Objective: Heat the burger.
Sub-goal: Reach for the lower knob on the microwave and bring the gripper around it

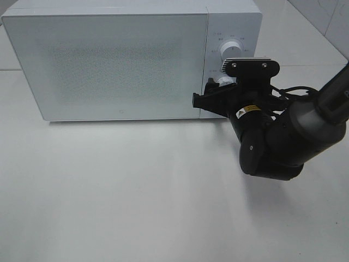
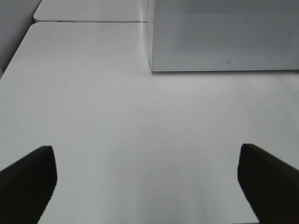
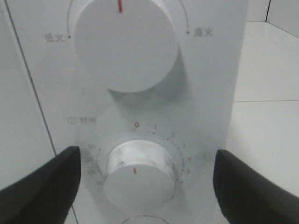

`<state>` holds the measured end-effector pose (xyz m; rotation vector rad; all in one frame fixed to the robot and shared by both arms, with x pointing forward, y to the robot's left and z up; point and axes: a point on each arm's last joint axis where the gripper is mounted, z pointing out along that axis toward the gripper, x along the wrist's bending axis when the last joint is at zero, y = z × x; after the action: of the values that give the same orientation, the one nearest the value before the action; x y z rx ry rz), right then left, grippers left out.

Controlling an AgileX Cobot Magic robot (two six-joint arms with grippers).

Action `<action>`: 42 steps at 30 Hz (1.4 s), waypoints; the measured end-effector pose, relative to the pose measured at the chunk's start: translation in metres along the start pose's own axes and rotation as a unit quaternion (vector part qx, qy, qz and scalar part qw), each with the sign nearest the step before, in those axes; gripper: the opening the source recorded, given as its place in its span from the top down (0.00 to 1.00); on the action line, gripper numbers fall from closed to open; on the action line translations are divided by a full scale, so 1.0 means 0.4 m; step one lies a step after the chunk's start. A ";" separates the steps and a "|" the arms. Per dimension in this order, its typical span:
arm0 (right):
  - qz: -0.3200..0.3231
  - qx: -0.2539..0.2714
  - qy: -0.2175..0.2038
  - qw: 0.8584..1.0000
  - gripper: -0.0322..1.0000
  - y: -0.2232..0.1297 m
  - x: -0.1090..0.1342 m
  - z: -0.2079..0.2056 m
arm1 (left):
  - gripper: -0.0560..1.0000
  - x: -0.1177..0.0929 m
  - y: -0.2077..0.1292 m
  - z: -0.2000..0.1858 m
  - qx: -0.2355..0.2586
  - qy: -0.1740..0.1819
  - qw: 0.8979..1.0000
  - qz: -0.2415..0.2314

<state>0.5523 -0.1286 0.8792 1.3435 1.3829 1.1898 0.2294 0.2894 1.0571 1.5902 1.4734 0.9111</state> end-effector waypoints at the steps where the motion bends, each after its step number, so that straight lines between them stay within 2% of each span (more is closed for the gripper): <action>1: -0.001 0.000 0.001 1.000 0.25 0.000 0.001 0.000 | 0.03 0.000 0.000 0.000 0.000 0.000 1.000 0.000; 17: -0.013 -0.002 0.020 1.000 0.26 -0.002 0.005 0.002 | 0.03 0.000 0.000 0.000 0.000 0.000 1.000 0.000; 30: -0.015 -0.003 0.013 1.000 0.27 -0.002 -0.001 0.010 | 0.03 0.000 0.000 0.000 0.000 0.000 1.000 0.000; 38: -0.019 0.001 0.009 1.000 0.33 -0.010 -0.003 0.012 | 0.03 0.000 0.000 0.000 0.000 0.000 1.000 0.000; 40: -0.018 0.001 0.007 1.000 0.37 -0.010 -0.004 0.012 | 0.03 0.000 0.000 0.000 0.000 0.000 1.000 0.000; 42: -0.018 0.001 0.007 1.000 0.45 -0.009 -0.004 0.013 | 0.03 0.000 0.000 0.000 0.000 0.000 1.000 0.000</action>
<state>0.5567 -0.1295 0.8746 1.3092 1.4126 1.1765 0.2294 0.2894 1.0571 1.5902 1.4734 0.9111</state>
